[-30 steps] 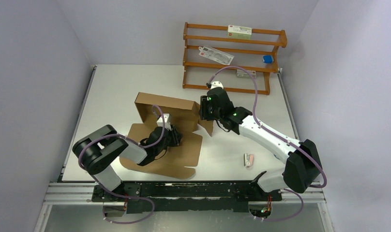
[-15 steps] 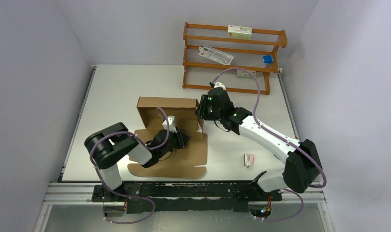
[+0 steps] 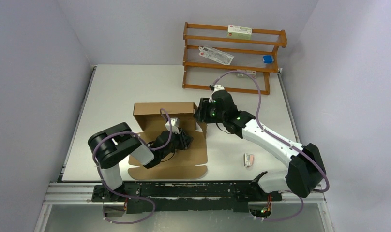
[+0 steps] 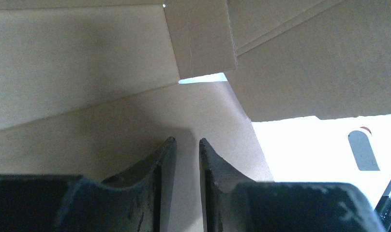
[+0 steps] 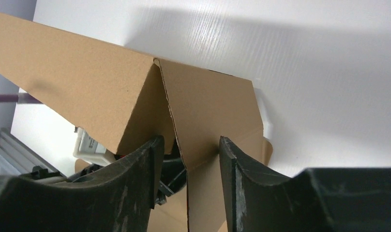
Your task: Fold the paper box
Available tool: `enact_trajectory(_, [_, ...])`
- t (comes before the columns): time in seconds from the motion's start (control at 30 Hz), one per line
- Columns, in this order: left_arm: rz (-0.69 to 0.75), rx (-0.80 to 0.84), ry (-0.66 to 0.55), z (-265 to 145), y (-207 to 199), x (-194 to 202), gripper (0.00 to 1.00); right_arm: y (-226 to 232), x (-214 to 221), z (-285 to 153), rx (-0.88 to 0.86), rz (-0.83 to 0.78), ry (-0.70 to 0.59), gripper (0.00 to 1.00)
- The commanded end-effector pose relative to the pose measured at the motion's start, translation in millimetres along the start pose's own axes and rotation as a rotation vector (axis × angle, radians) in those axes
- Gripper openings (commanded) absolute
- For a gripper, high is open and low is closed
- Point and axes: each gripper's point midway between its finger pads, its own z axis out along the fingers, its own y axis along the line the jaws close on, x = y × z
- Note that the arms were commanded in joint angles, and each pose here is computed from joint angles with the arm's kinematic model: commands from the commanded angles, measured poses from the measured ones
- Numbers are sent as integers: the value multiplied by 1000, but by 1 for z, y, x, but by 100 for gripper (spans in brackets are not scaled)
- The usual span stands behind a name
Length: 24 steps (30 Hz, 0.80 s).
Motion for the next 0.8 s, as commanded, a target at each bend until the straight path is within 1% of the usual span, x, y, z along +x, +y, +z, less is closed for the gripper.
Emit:
enact_trajectory(0.0, [8, -38, 53, -1, 11, 19, 29, -7, -7, -14, -54, -68, -29, 47])
enact_trajectory(0.13, [6, -47, 48, 1, 13, 19, 28, -17, -2, -18, -89, -50, -27, 42])
enact_trajectory(0.37, [2, -43, 41, 3, 11, 18, 28, -1, 16, -16, -219, -12, 29, 41])
enact_trajectory(0.53, [6, -42, 36, 2, 11, 16, 28, 23, 15, -21, -370, -15, 14, 42])
enact_trajectory(0.77, [22, -13, 16, 0, 6, 11, 29, 24, 13, -12, -401, -23, -29, 47])
